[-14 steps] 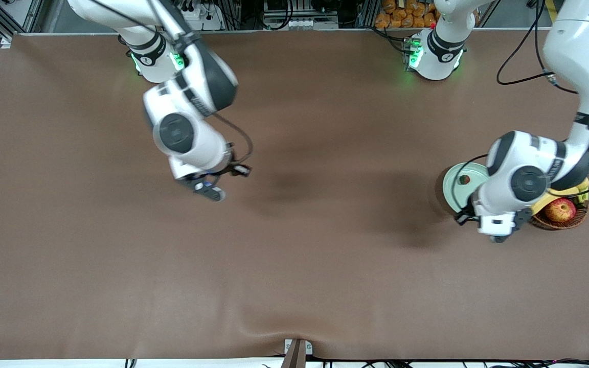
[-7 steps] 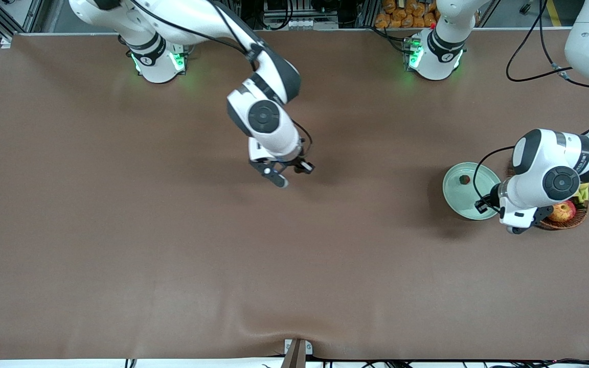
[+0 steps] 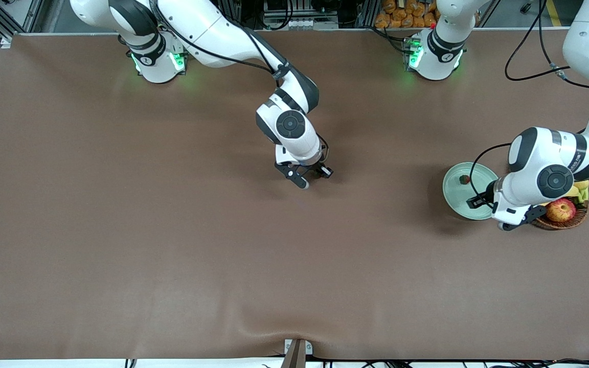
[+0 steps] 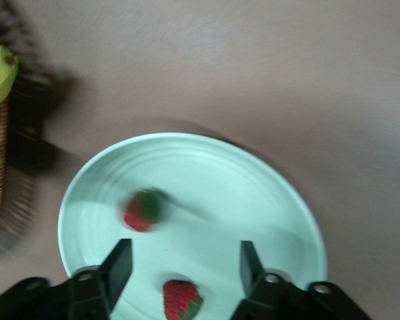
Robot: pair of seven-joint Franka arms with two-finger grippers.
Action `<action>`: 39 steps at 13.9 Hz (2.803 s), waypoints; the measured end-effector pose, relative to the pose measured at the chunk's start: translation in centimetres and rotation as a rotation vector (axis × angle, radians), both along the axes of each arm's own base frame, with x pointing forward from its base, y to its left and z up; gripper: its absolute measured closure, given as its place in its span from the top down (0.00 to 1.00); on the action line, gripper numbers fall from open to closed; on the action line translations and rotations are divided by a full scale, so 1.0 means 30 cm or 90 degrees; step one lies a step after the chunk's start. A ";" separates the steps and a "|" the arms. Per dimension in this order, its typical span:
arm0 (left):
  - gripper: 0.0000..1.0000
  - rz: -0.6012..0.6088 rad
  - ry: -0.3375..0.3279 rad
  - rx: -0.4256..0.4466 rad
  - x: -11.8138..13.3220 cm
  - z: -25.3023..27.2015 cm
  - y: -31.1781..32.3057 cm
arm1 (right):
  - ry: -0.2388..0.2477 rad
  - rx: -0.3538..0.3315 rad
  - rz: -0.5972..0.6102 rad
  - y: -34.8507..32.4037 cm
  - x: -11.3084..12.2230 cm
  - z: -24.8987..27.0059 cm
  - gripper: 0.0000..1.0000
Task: Collect all strawberries into plate
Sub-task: 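Release the strawberry onto the plate while the right gripper sets the last down, then grasp the last strawberry with the left gripper while the right gripper withdraws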
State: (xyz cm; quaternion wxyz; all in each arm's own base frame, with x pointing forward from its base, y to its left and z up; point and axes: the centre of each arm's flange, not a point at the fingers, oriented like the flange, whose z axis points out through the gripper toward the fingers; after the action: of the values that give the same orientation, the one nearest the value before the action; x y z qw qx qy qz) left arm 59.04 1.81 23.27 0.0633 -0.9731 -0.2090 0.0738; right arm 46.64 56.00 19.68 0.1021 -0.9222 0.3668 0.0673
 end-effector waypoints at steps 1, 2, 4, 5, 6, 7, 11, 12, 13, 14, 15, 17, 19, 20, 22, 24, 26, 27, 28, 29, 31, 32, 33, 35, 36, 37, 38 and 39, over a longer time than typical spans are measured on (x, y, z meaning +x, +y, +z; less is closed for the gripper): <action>0.91 -0.013 -0.010 -0.002 0.006 0.031 -0.040 | -0.003 0.001 -0.002 -0.002 0.015 0.016 0.58; 1.00 -0.028 -0.020 -0.006 0.011 0.060 -0.089 | 0.003 -0.005 -0.002 -0.006 0.032 0.040 0.67; 1.00 -0.066 -0.036 -0.019 0.012 0.113 -0.215 | 0.044 -0.037 -0.002 -0.041 0.098 0.125 0.89; 1.00 -0.086 -0.041 -0.028 0.007 0.133 -0.282 | 0.062 -0.048 -0.001 -0.078 0.154 0.199 0.98; 1.00 -0.108 -0.046 -0.037 -0.002 0.152 -0.352 | 0.075 -0.053 0.005 -0.130 0.213 0.282 1.00; 1.00 -0.131 -0.048 -0.044 -0.014 0.167 -0.424 | 0.077 -0.051 0.016 -0.195 0.274 0.372 1.00; 1.00 -0.201 -0.051 -0.051 -0.115 0.179 -0.782 | 0.078 -0.045 0.078 -0.516 0.443 0.646 1.00; 1.00 -0.204 -0.055 -0.053 -0.154 0.183 -0.898 | 0.078 -0.043 0.095 -0.603 0.478 0.687 1.00; 1.00 -0.205 -0.060 -0.058 -0.192 0.190 -1.014 | 0.078 -0.043 0.111 -0.687 0.510 0.718 1.00; 1.00 -0.205 -0.064 -0.066 -0.231 0.197 -1.128 | 0.075 -0.047 0.127 -0.770 0.540 0.743 1.00; 1.00 -0.206 -0.066 -0.074 -0.271 0.199 -1.233 | 0.069 -0.055 0.154 -0.857 0.569 0.761 1.00; 1.00 -0.209 -0.057 -0.090 -0.353 0.176 -1.402 | 0.054 -0.074 0.221 -1.035 0.624 0.790 1.00; 1.00 -0.223 -0.046 -0.084 -0.430 0.098 -1.511 | 0.045 -0.072 0.277 -1.222 0.669 0.817 1.00; 1.00 -0.225 -0.050 -0.080 -0.456 0.045 -1.548 | 0.038 -0.071 0.307 -1.315 0.687 0.833 1.00; 1.00 -0.229 -0.058 -0.081 -0.483 -0.048 -1.586 | 0.017 -0.090 0.388 -1.500 0.716 0.867 1.00; 1.00 -0.228 -0.064 -0.087 -0.475 -0.089 -1.589 | -0.002 -0.095 0.459 -1.674 0.729 0.903 1.00; 1.00 -0.233 -0.069 -0.091 -0.469 -0.105 -1.589 | -0.007 -0.085 0.506 -1.847 0.716 0.948 1.00; 1.00 -0.239 -0.071 -0.088 -0.471 -0.113 -1.590 | -0.006 -0.080 0.514 -1.907 0.697 0.982 1.00; 1.00 -0.243 -0.072 -0.086 -0.473 -0.121 -1.590 | -0.006 -0.079 0.515 -1.936 0.675 1.023 1.00; 1.00 -0.247 -0.073 -0.083 -0.473 -0.129 -1.589 | -0.012 -0.082 0.512 -1.947 0.648 1.070 1.00; 1.00 -0.258 -0.074 -0.077 -0.475 -0.149 -1.586 | -0.035 -0.096 0.511 -1.939 0.582 1.144 1.00; 1.00 -0.262 -0.074 -0.074 -0.476 -0.160 -1.584 | -0.054 -0.106 0.511 -1.932 0.540 1.166 1.00; 1.00 -0.266 -0.074 -0.073 -0.477 -0.170 -1.583 | -0.068 -0.114 0.511 -1.925 0.493 1.173 1.00; 1.00 -0.268 -0.072 -0.073 -0.477 -0.183 -1.584 | -0.072 -0.118 0.512 -1.907 0.400 1.166 1.00; 1.00 -0.267 -0.073 -0.074 -0.473 -0.184 -1.585 | -0.071 -0.119 0.511 -1.897 0.373 1.164 1.00; 1.00 -0.266 -0.075 -0.075 -0.467 -0.182 -1.587 | -0.070 -0.119 0.508 -1.884 0.356 1.162 1.00; 0.92 -0.264 -0.077 -0.077 -0.459 -0.179 -1.588 | -0.071 -0.120 0.510 -1.863 0.348 1.161 1.00; 0.82 -0.263 -0.078 -0.078 -0.453 -0.178 -1.589 | -0.077 -0.122 0.514 -1.842 0.349 1.164 1.00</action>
State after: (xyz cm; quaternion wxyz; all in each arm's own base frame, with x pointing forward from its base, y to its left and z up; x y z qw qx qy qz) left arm 45.45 -45.87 17.93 0.0051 -0.9999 -0.0042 0.0126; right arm 57.11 0.74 54.59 0.0024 -0.9996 -0.0265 0.0136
